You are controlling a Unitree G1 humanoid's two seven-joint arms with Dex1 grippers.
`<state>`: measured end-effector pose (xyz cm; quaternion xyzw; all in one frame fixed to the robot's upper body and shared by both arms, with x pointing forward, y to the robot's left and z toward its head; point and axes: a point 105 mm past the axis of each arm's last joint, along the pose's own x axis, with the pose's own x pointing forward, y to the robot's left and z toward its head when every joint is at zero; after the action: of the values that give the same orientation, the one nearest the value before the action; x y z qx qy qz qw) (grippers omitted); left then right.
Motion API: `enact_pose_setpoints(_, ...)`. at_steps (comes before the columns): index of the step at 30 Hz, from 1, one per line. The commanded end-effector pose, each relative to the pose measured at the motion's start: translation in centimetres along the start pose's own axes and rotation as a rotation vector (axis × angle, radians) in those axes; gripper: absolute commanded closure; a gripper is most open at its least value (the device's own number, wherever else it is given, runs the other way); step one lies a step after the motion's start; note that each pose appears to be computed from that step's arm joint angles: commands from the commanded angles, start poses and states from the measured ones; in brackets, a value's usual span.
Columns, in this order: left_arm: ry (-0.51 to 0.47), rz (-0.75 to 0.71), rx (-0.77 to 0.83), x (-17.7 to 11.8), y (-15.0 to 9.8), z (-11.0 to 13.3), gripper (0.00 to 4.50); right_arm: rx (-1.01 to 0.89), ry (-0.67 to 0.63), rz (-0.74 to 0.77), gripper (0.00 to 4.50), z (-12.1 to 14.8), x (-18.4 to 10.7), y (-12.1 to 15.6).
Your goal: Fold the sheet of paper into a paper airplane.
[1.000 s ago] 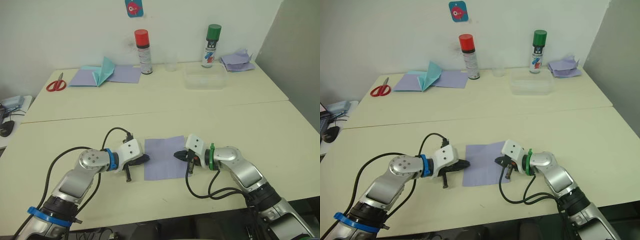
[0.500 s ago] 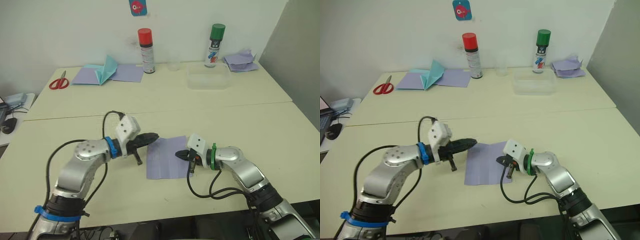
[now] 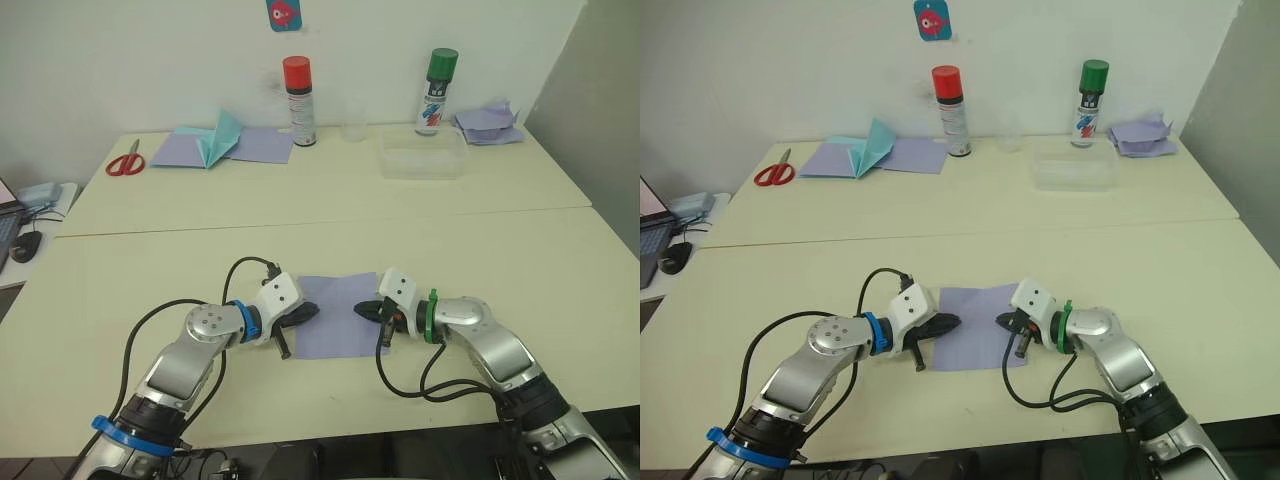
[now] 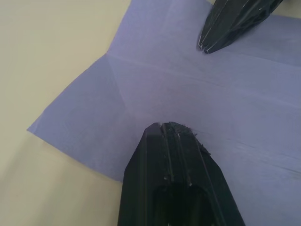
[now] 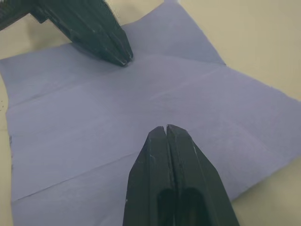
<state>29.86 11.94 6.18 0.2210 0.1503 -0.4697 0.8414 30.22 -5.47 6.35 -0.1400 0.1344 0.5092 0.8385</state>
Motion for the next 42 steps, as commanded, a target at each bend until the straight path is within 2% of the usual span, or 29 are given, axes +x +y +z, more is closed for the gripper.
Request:
enact_pose_setpoints(1,0.085,-0.027,-0.002,0.3,-0.6,-2.0,4.50,-0.056,-0.157,-0.088,3.54,3.6,-1.2,-1.1)
enact_pose_setpoints(6,0.094,-0.032,0.012,0.2,-0.5,-2.1,4.50,-0.012,-0.216,-0.194,1.65,4.5,-2.6,-2.9)
enact_pose_setpoints(10,0.097,-0.040,0.020,0.1,-0.6,-2.2,4.50,0.025,-0.178,-0.255,0.17,3.7,-2.8,-4.3)
enact_pose_setpoints(11,0.098,-0.043,0.022,0.0,-0.6,-2.2,4.50,0.035,-0.160,-0.247,0.04,3.4,-2.6,-4.3)
enact_pose_setpoints(18,0.101,-0.054,0.031,0.1,-0.6,-2.1,4.50,0.089,-0.108,-0.226,0.04,2.7,-1.2,-4.4)
enact_pose_setpoints(21,0.102,-0.057,0.032,0.1,-0.7,-2.1,4.50,0.097,-0.109,-0.222,0.65,2.8,-0.9,-4.5)
enact_pose_setpoints(31,0.110,-0.055,0.021,0.0,-0.9,-2.3,4.50,0.028,-0.091,-0.151,4.35,2.6,-0.6,-3.4)
enact_pose_setpoints(32,0.110,-0.054,0.021,0.0,-0.9,-2.3,4.50,0.012,-0.090,-0.150,4.47,2.6,-0.6,-3.4)
enact_pose_setpoints(42,0.112,-0.053,0.017,0.0,-0.9,-2.3,4.50,-0.162,-0.099,-0.090,4.47,3.2,0.2,-2.3)
